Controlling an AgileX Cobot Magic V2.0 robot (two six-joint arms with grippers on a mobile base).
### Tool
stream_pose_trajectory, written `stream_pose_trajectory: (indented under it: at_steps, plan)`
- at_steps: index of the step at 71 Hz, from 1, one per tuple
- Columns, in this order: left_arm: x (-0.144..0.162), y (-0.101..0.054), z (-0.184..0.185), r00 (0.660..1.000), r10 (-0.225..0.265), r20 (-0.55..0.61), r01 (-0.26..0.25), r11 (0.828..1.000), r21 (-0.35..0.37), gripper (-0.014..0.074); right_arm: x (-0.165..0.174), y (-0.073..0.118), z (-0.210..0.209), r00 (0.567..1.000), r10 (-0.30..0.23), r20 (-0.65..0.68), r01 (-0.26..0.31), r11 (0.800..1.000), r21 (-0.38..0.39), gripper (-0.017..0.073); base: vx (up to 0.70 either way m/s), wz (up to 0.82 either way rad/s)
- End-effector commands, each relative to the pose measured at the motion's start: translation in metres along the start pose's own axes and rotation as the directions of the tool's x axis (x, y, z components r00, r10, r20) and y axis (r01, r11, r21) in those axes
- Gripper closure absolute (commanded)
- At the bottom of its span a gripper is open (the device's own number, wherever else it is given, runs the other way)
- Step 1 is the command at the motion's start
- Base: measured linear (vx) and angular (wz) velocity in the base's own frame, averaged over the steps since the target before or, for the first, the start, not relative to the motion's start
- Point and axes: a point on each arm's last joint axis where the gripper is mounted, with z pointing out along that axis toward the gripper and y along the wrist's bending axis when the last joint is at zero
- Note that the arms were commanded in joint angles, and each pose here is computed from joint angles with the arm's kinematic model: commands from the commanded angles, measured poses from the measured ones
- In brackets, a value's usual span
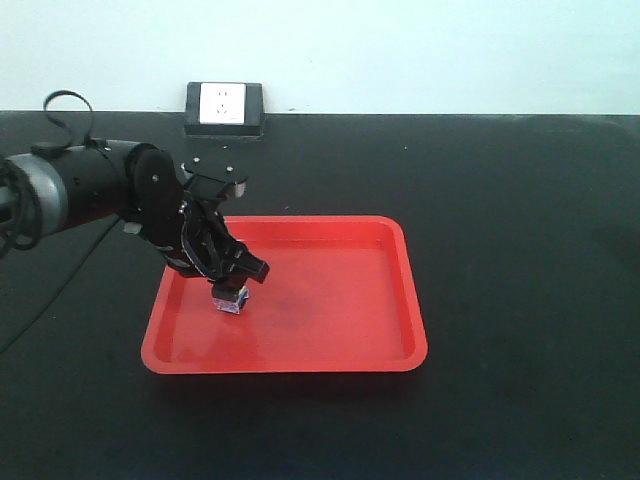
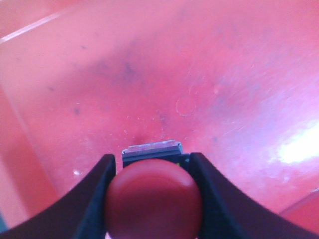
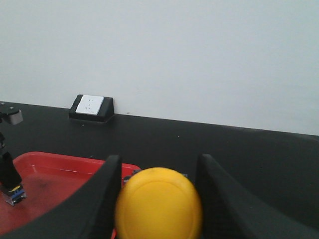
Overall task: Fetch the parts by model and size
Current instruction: 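Lower the red switch into the tray and open the left gripper, then raise the left gripper away from the tray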
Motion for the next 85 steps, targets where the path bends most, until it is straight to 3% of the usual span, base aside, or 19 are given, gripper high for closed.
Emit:
stream_pose_trajectory:
  at_steps: [1, 11, 30, 37, 49, 58, 73, 85]
  plan:
    - [-0.014, -0.008, -0.022, 0.994, 0.041, 0.098, -0.042, 0.999, 0.006, 0.0515, -0.015, 0.000, 0.001, 0.996, -0.013, 0.089, 0.013, 1.000, 0.003, 0.0564, 0.00, 0.00]
    - [-0.014, -0.011, -0.018, 0.994, 0.058, 0.094, -0.059, 0.998, 0.008, 0.0411, -0.015, 0.000, 0.001, 0.996, -0.013, 0.089, 0.013, 1.000, 0.003, 0.0564, 0.00, 0.00]
    - [-0.012, -0.012, -0.018, 0.995, 0.051, 0.082, -0.052, 0.999, 0.013, 0.0121, -0.015, 0.000, 0.001, 0.996, -0.013, 0.089, 0.013, 1.000, 0.003, 0.0564, 0.00, 0.00]
    - [-0.012, -0.013, -0.022, 0.995, 0.046, 0.085, -0.047, 0.999, 0.016, 0.0068, -0.015, 0.000, 0.001, 0.996, -0.013, 0.089, 0.013, 1.000, 0.003, 0.0564, 0.00, 0.00]
    - [-0.018, -0.016, -0.051, 0.983, 0.032, 0.181, -0.035, 0.999, 0.015, 0.0071, -0.015, 0.000, 0.001, 0.996, -0.013, 0.089, 0.013, 1.000, 0.003, 0.0564, 0.00, 0.00]
    - [-0.021, -0.020, -0.094, 0.953, 0.033, 0.300, -0.037, 0.999, 0.011, 0.0097, -0.015, 0.000, 0.001, 0.996, -0.013, 0.089, 0.013, 1.000, 0.003, 0.0564, 0.00, 0.00]
    - [-0.009, -0.028, -0.181, 0.869, 0.051, 0.492, -0.058, 0.998, -0.001, 0.0129, -0.015, 0.000, 0.001, 0.996, -0.013, 0.089, 0.013, 1.000, 0.003, 0.0564, 0.00, 0.00]
    - [0.021, -0.035, -0.250, 0.788, 0.066, 0.612, -0.076, 0.997, -0.009, 0.0129, -0.015, 0.000, 0.001, 0.996, -0.013, 0.089, 0.013, 1.000, 0.003, 0.0564, 0.00, 0.00]
